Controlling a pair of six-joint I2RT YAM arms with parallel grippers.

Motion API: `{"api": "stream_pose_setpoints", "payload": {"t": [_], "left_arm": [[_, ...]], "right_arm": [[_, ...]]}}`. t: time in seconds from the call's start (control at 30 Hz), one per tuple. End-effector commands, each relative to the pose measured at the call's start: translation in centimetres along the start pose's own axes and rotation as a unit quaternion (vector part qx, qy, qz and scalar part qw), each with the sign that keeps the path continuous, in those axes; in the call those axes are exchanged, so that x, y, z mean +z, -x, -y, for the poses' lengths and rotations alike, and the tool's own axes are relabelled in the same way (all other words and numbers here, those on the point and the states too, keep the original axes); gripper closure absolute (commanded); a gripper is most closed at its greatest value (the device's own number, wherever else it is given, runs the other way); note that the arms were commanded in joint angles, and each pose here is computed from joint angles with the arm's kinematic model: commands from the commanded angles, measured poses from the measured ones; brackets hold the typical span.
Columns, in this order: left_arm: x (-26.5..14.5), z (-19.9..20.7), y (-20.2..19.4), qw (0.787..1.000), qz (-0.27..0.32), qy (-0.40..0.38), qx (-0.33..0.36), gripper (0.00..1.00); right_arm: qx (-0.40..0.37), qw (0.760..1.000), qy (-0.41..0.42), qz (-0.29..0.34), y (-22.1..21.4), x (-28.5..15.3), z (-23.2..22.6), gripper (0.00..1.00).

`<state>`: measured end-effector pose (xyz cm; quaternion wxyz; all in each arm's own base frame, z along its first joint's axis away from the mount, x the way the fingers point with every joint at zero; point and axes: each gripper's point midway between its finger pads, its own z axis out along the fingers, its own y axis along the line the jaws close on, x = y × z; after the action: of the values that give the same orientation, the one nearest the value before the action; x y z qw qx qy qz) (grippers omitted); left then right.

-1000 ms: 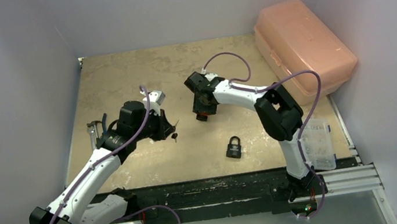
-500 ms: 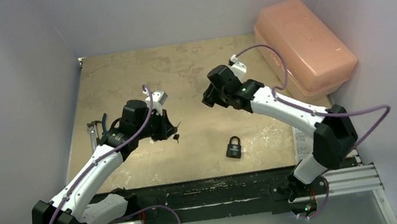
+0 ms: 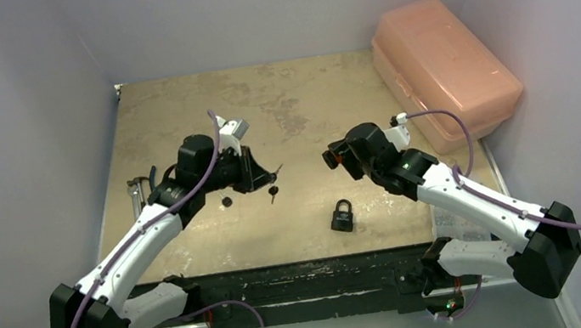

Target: Unlock with the key

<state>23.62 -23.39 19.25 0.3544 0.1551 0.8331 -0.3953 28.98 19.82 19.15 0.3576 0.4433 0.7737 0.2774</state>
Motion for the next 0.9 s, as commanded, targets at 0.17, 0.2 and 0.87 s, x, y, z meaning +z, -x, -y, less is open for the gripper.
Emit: {"api": "stream_pose_setpoints", "payload": {"t": [0.17,0.2,0.87], "left_arm": [[1.7,3.2,6.0,0.996,0.016,-0.062,0.057,1.00],[2.1,2.9,5.8,0.997,0.013,-0.058,0.054,1.00],[0.6,0.6,4.1,0.998,0.027,0.000,0.063,1.00]], "right_arm": [[0.047,0.983,0.179,-0.003,1.0,-2.7,-7.5,1.00],[0.049,0.980,0.192,-0.003,0.9,-2.7,-8.1,1.00],[0.019,0.977,0.210,-0.042,-4.6,-0.2,-14.4,1.00]]}}
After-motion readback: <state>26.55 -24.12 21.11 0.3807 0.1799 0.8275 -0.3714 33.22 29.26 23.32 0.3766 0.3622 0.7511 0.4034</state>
